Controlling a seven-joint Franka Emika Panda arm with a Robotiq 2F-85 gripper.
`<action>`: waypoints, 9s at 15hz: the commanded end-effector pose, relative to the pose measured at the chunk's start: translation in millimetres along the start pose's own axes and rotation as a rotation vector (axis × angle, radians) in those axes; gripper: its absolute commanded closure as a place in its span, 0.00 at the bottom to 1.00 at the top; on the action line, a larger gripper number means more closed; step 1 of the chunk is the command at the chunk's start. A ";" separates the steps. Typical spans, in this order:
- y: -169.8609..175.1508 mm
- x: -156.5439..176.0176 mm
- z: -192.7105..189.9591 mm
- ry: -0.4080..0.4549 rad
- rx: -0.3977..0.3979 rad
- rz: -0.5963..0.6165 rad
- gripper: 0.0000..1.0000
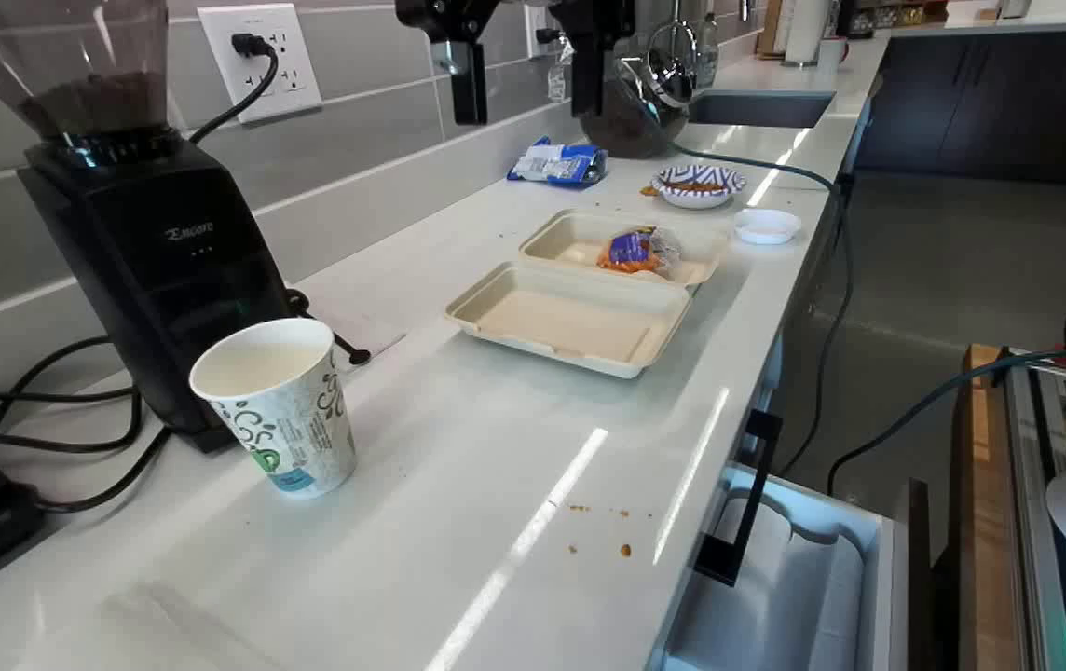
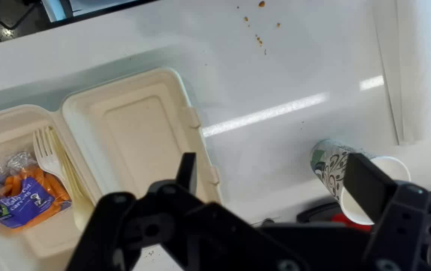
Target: Close the bowl
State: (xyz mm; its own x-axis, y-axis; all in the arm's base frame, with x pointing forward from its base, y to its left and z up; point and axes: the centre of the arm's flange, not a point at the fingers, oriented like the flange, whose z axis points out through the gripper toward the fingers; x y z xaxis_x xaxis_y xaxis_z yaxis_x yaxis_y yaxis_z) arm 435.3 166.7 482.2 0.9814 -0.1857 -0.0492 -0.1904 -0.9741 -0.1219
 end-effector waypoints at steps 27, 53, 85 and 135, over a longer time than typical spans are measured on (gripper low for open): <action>-69.3 49.8 112.5 -0.200 -0.109 -0.559 0.00; -78.5 5.8 114.6 -0.057 -0.404 -1.392 0.00; -69.1 -17.7 227.0 -0.400 -0.652 -1.827 0.00; 14.1 86.4 169.2 -0.722 -1.153 -1.660 0.00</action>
State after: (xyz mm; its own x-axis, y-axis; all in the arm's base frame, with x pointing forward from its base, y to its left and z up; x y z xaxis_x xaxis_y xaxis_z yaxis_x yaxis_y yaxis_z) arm 506.9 170.2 299.3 -0.0450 0.5376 -0.8420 0.9831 0.1736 0.0583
